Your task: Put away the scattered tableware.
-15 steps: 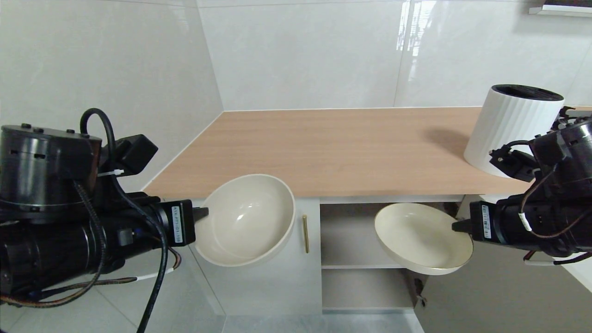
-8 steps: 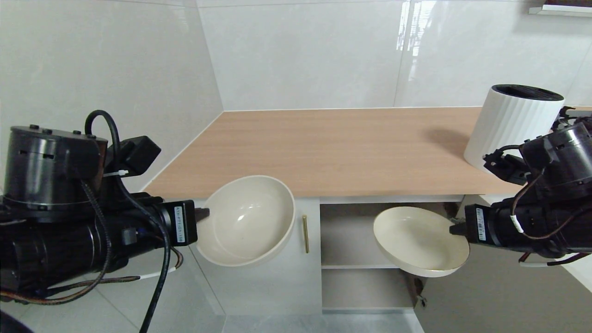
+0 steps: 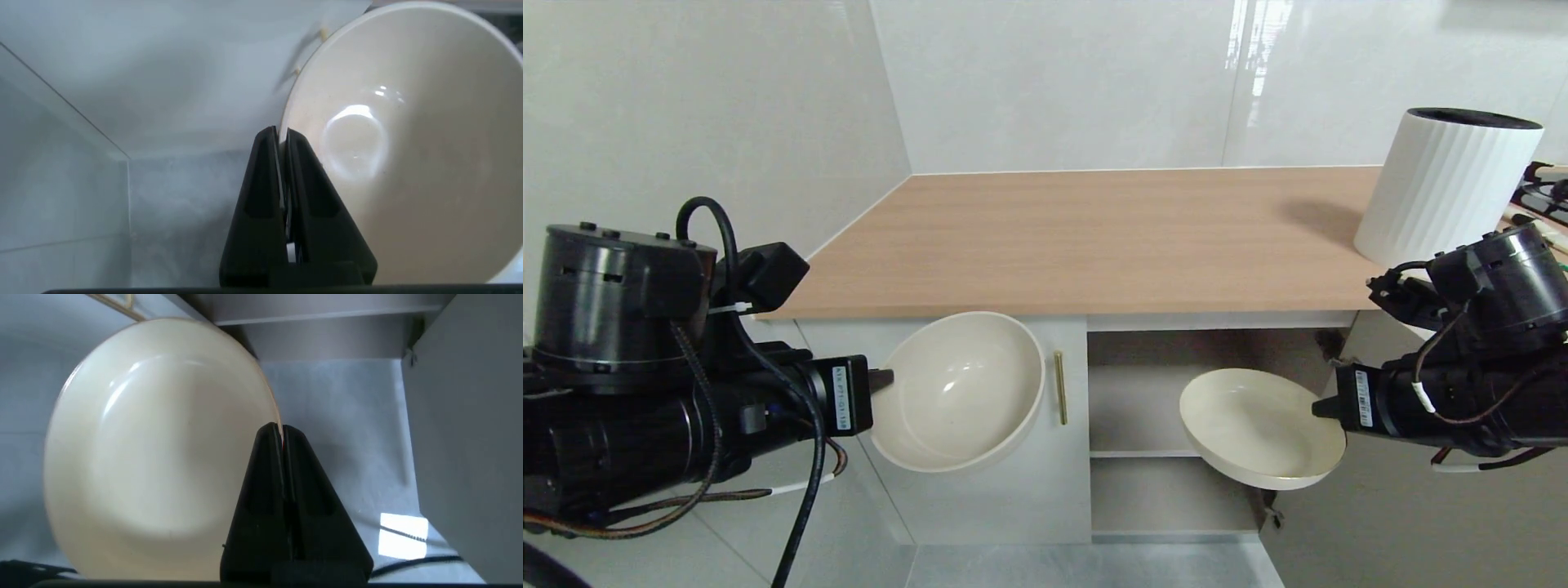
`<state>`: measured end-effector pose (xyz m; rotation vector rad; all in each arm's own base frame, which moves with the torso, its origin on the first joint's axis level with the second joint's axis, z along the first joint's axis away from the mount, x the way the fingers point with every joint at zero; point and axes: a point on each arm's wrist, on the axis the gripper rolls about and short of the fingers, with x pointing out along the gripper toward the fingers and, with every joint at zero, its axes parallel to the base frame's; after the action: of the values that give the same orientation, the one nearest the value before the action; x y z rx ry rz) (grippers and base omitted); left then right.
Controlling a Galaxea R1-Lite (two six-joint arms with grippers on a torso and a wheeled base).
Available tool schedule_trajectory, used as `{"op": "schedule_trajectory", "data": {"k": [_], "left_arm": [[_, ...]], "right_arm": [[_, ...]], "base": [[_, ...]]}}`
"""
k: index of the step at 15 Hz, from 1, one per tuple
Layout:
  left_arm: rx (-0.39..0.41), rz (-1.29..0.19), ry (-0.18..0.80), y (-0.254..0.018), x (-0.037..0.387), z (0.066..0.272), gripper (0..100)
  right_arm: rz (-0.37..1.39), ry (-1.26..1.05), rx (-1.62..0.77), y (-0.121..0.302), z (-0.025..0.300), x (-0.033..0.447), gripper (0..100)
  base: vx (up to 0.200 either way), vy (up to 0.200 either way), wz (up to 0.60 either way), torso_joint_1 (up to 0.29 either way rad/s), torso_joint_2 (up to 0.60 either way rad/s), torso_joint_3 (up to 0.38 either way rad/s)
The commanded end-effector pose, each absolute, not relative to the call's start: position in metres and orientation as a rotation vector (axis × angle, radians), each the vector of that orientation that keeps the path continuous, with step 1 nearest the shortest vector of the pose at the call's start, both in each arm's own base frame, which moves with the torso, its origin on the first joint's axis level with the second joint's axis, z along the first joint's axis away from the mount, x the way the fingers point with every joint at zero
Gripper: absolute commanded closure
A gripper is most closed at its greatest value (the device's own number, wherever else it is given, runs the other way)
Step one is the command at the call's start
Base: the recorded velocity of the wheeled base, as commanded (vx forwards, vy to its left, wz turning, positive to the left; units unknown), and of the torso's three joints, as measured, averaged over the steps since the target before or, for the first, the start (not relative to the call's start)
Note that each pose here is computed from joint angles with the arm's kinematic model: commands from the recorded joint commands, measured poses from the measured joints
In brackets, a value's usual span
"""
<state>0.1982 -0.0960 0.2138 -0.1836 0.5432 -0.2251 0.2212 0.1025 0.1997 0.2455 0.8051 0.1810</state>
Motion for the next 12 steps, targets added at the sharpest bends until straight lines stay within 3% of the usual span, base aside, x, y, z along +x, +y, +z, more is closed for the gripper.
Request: {"op": "schedule_trajectory", "data": {"k": [1,12], "left_arm": [[-0.182,-0.225,0.547,-0.097,0.199,0.213,100],[-0.176,-0.222,0.561,-0.098,0.201,0.209,100]], "right_arm": [[0.181,0.806,0.245,0.103,0.196,0.222,100],[0.177,0.821,0.235,0.106,0.185,0.229,100]], "base": [[0.0,0.0,0.0,-0.173,0.47,0.305],[0.0,0.0,0.0,-0.127,0.44,0.311]]}}
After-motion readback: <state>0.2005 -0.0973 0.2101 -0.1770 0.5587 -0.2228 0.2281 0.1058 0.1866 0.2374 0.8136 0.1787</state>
